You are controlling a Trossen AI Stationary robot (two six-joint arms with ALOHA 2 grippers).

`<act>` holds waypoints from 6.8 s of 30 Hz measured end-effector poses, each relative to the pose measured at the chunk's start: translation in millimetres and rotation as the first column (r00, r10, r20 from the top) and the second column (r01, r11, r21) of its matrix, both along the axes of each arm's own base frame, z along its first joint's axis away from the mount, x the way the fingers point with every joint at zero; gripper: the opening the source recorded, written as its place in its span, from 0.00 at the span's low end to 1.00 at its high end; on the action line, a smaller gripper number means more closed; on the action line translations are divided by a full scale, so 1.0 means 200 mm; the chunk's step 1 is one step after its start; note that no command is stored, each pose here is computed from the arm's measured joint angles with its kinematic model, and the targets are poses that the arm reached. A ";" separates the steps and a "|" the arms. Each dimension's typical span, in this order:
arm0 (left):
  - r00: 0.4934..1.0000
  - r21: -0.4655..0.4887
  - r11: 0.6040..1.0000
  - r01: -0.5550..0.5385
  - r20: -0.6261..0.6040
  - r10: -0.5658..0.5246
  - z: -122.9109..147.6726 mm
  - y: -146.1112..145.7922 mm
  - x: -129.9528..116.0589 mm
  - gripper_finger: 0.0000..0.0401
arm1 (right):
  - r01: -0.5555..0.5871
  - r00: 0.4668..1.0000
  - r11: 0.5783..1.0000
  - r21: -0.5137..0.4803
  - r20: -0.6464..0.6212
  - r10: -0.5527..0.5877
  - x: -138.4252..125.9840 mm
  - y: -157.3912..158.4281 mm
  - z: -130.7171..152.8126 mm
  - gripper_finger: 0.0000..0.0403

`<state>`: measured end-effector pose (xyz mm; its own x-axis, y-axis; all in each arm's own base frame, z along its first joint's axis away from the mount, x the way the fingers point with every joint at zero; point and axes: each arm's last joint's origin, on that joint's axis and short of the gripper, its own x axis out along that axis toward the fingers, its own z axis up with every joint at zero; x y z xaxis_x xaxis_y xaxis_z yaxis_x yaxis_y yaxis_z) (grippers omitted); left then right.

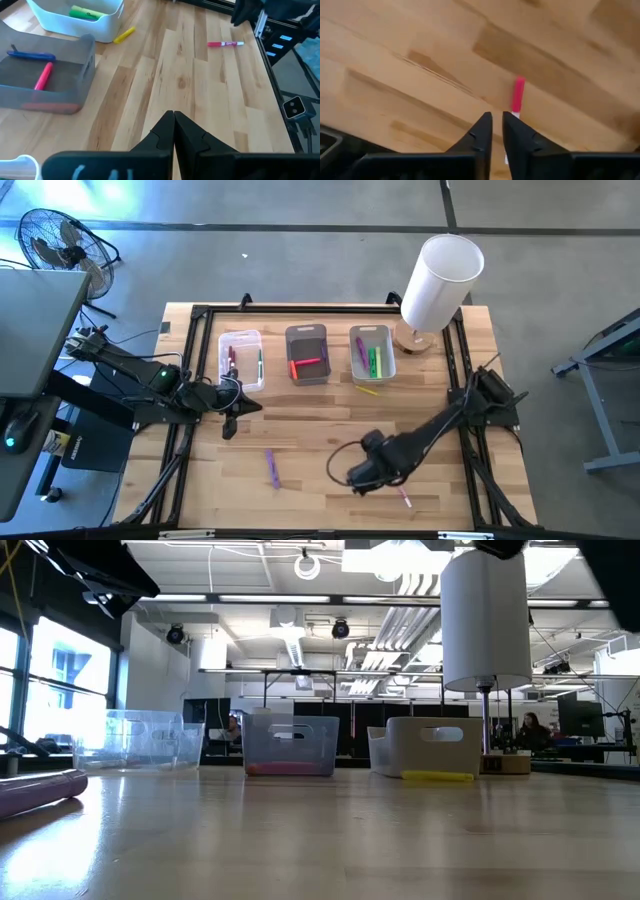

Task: Pick & Place Markers
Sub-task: Put the light pink marker pen into the transparent bin

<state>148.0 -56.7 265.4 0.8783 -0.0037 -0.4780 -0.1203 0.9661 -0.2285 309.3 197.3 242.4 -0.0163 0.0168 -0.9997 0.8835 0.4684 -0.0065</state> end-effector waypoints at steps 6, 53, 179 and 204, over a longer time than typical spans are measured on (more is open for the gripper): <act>1.000 0.000 1.000 0.001 0.000 -0.001 0.00 0.00 0.00 0.00 | 0.090 0.992 0.995 0.039 -0.097 -0.086 -0.10 0.08 -0.13 0.27; 0.944 0.027 0.986 -0.166 0.292 0.151 0.09 -0.05 0.17 0.12 | -0.027 0.551 0.916 -0.399 0.759 0.347 -0.07 -0.50 0.29 0.04; 0.684 0.127 0.817 0.563 -0.626 -0.374 -0.36 0.02 0.62 0.04 | -0.222 0.571 0.811 -0.542 0.602 0.559 0.04 -0.70 0.22 0.00; 0.825 0.074 0.858 -0.509 -0.242 0.510 0.18 0.62 0.09 0.04 | -0.165 0.593 0.832 -0.530 0.621 0.513 0.04 -0.69 0.22 0.00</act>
